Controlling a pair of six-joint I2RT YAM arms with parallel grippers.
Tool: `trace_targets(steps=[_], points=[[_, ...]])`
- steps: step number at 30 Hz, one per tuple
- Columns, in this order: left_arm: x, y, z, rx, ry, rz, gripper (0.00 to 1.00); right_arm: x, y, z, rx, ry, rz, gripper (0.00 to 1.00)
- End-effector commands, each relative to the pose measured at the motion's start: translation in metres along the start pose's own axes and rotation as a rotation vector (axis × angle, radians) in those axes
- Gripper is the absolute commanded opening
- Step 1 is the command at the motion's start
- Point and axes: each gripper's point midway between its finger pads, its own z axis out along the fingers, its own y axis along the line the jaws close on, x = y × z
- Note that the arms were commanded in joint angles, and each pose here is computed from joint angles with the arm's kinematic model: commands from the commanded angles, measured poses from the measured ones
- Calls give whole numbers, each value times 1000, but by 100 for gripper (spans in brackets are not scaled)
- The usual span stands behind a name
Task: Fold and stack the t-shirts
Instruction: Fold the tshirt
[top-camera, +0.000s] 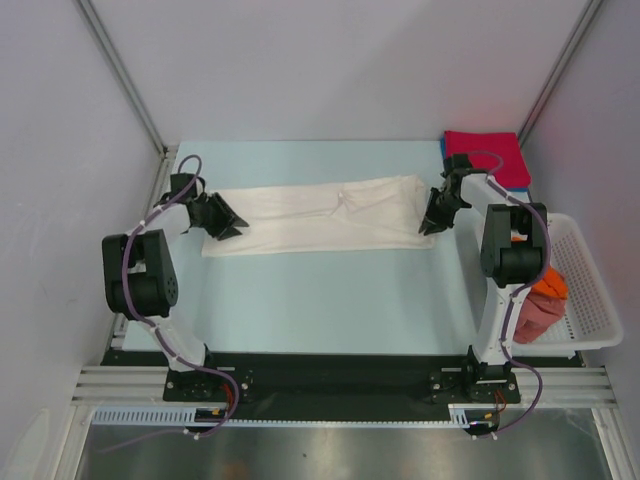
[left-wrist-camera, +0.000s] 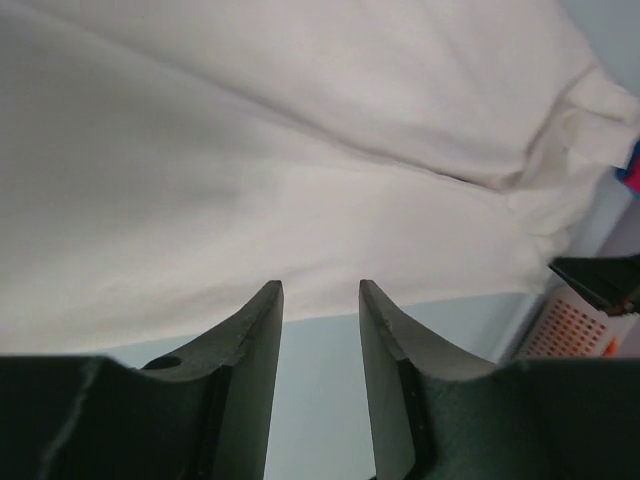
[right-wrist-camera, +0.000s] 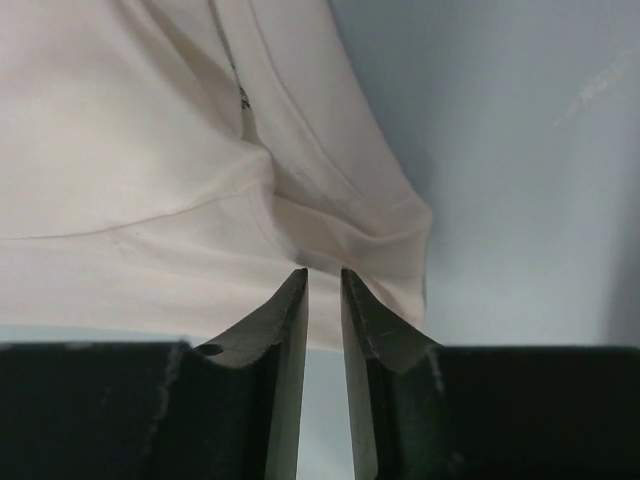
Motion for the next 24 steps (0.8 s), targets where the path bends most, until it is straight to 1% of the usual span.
trace_targets(steps=[1, 2, 4, 5, 6, 7, 8, 9, 10, 11, 12, 13, 14, 17, 20, 24], points=[[9, -88, 5, 265, 30, 71, 42, -42, 33, -27, -93, -145, -21, 26], [5, -107, 8, 322, 20, 65, 43, -48, 42, -30, -134, -150, -9, 27], [14, -136, 15, 386, 37, 79, 46, -65, 57, -33, -194, -175, 32, 31], [16, -165, 15, 451, 26, 82, 47, -71, 64, -34, -232, -176, 45, 33], [19, -174, 26, 471, 33, 71, 48, -76, 72, -35, -258, -179, 78, 39], [28, -190, 31, 501, 48, 70, 50, -82, 76, -29, -278, -180, 94, 41], [22, -213, 28, 558, 29, 44, 51, -90, 86, -34, -321, -188, 98, 43], [23, -215, 45, 546, 32, 17, 52, -97, 94, -34, -353, -193, 129, 45], [30, -228, 51, 555, 39, 23, 52, -99, 100, -34, -388, -186, 138, 47], [24, -246, 53, 575, 18, 28, 52, -106, 105, -33, -411, -189, 149, 48], [23, -254, 58, 573, 9, 32, 52, -108, 108, -31, -426, -185, 159, 50], [31, -255, 79, 544, 13, 25, 51, -111, 113, -31, -450, -183, 175, 51], [27, -270, 78, 566, 0, 18, 50, -112, 114, -26, -460, -173, 180, 51], [32, -287, 103, 563, -12, -9, 49, -118, 120, -26, -491, -181, 186, 54], [39, -291, 126, 538, -13, -37, 47, -121, 121, -24, -505, -183, 185, 55], [46, -295, 140, 517, -24, -49, 46, -122, 120, -25, -508, -190, 178, 56]])
